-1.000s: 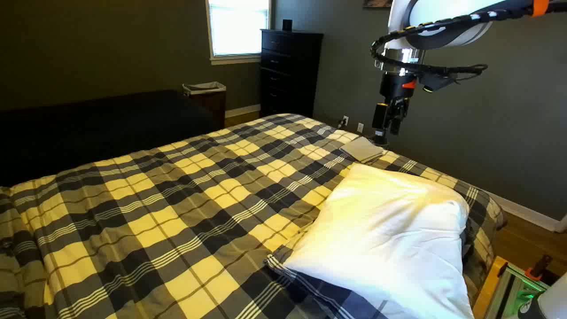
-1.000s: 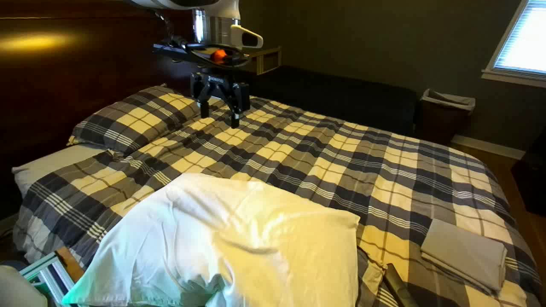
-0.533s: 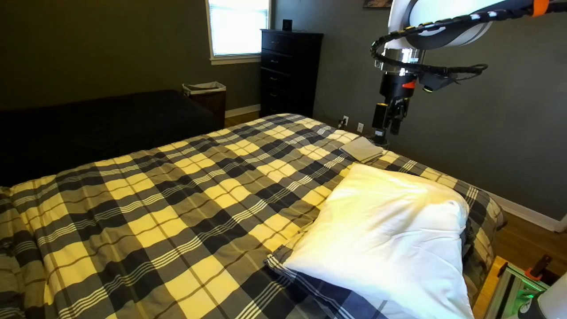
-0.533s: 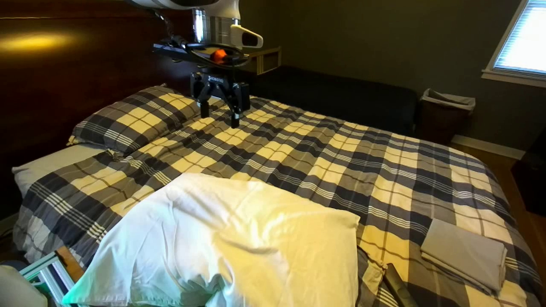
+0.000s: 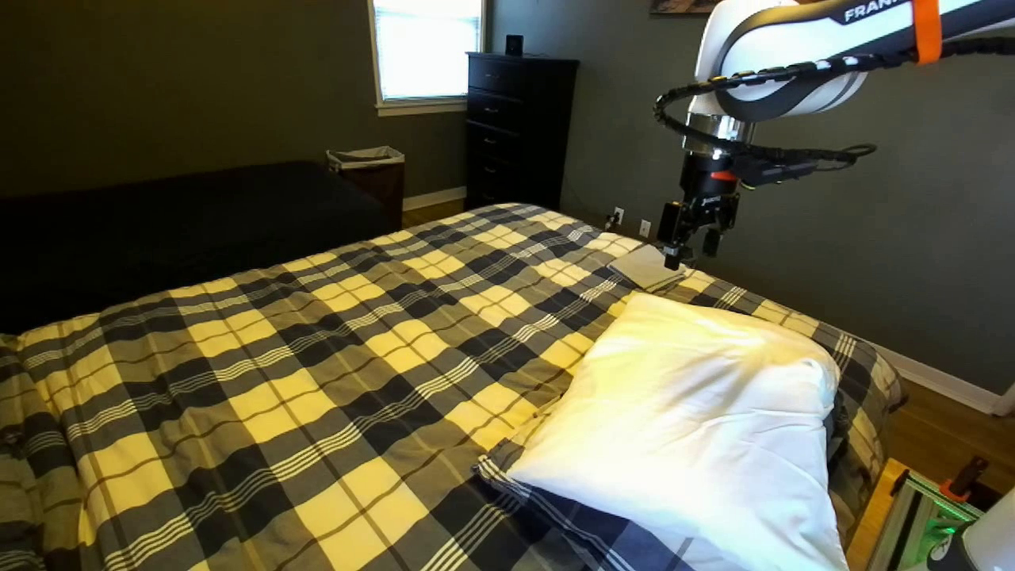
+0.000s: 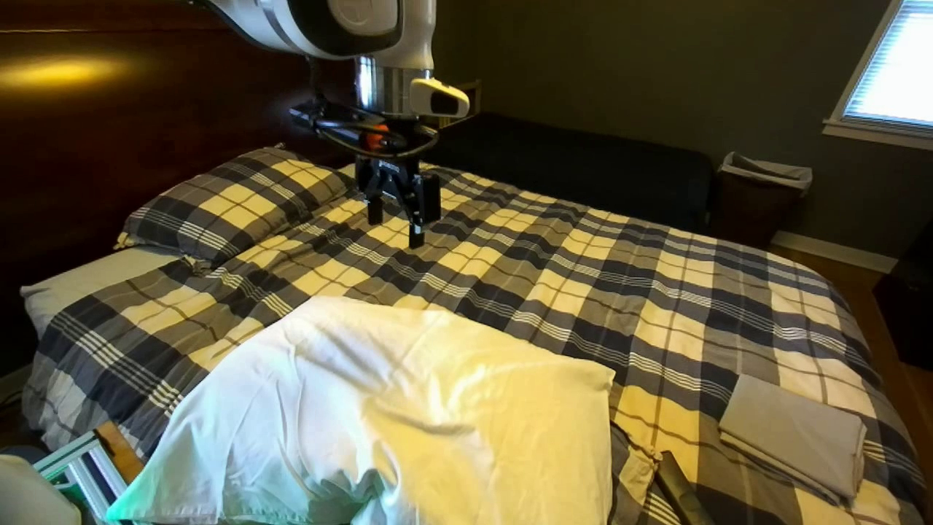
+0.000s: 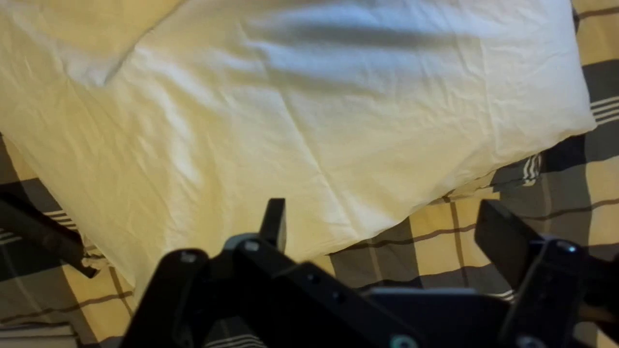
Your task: Put the white pillow and book on the bed
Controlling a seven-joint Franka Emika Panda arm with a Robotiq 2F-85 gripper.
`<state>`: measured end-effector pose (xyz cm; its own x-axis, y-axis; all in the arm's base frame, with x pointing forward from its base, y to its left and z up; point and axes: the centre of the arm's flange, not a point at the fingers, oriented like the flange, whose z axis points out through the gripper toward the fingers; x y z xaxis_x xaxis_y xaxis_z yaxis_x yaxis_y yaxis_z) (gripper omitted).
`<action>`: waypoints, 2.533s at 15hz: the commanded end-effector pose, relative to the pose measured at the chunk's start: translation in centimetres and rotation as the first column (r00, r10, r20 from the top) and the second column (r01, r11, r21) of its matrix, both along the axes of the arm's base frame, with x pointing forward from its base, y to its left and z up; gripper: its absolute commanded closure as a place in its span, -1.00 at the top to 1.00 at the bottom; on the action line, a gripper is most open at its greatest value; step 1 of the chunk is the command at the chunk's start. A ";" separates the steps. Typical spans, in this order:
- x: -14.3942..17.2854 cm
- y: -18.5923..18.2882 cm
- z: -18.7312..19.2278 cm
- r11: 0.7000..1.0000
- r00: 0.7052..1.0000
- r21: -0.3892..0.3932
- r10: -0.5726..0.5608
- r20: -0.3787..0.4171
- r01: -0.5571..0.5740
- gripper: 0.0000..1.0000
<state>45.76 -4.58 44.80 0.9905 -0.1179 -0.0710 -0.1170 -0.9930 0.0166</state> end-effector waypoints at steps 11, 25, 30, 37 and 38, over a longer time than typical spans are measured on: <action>2.9 -1.4 -15.8 0.921 0.926 -0.095 -0.376 0.041 0.378 1.00; 7.4 -1.1 -25.6 0.879 0.888 -0.298 -0.430 -0.160 0.372 0.42; 7.0 -2.2 -24.8 0.874 0.871 -0.302 -0.449 -0.201 0.381 -0.24; 6.4 -3.3 -22.9 0.861 0.846 -0.282 -0.486 -0.219 0.422 -1.00; 6.3 -3.5 -22.6 0.860 0.842 -0.276 -0.491 -0.222 0.428 -1.00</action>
<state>52.94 -6.99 21.93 0.7821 -0.5840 -0.2174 -0.5077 -0.7994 0.3212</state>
